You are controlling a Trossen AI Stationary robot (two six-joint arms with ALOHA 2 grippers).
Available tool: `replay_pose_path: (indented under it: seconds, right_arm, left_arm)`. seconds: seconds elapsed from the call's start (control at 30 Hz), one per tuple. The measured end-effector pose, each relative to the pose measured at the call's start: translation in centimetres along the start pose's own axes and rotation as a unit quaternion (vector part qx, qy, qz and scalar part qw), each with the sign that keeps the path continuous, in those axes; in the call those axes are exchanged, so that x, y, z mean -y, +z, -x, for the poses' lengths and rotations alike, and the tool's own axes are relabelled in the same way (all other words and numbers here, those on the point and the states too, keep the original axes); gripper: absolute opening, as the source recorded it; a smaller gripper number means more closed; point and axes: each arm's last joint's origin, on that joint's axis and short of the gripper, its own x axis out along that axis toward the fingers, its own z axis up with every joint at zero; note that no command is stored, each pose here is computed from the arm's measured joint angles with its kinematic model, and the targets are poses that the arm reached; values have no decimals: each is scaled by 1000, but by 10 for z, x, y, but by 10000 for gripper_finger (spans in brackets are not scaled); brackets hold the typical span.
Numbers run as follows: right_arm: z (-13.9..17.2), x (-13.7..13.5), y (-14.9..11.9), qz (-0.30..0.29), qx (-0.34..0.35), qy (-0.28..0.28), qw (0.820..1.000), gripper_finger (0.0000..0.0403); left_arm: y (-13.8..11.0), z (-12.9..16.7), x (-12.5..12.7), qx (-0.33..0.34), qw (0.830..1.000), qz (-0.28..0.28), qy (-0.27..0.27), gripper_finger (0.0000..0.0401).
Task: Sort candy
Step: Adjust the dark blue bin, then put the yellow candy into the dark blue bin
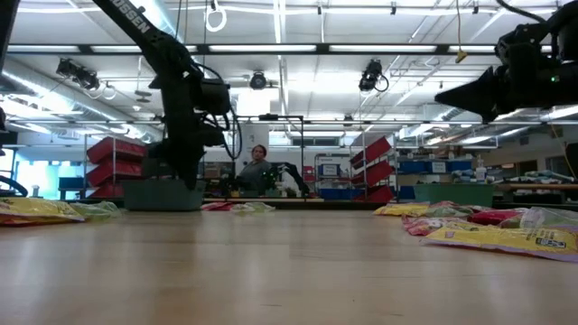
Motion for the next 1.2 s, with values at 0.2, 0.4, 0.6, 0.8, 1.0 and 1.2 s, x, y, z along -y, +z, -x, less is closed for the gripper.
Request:
replay_pose_path:
  seconds: [0.2,0.4,0.6,0.8,1.0,1.2]
  right_arm:
    - [1,-2,10,-80,48,26,995,0]
    - [1,-6,13,-58,61,82,993,0]
    - [2,-7,18,-72,85,93,989,0]
    - [2,-7,19,-67,93,96,989,0]
    - [-8,-10,18,-57,81,116,988,0]
    - [-25,-15,22,-41,58,121,990,0]
  left_arm:
    - [-3,0,18,0,1000,-4,-23,5]
    - [-7,-1,34,0,998,-43,-35,27]
    - [-9,2,45,-3,994,-99,-37,89]
    - [-1,16,55,12,988,-151,-29,141]
    - [-7,44,74,109,969,-222,-1,115]
    - [-29,73,84,213,945,-248,-27,18]
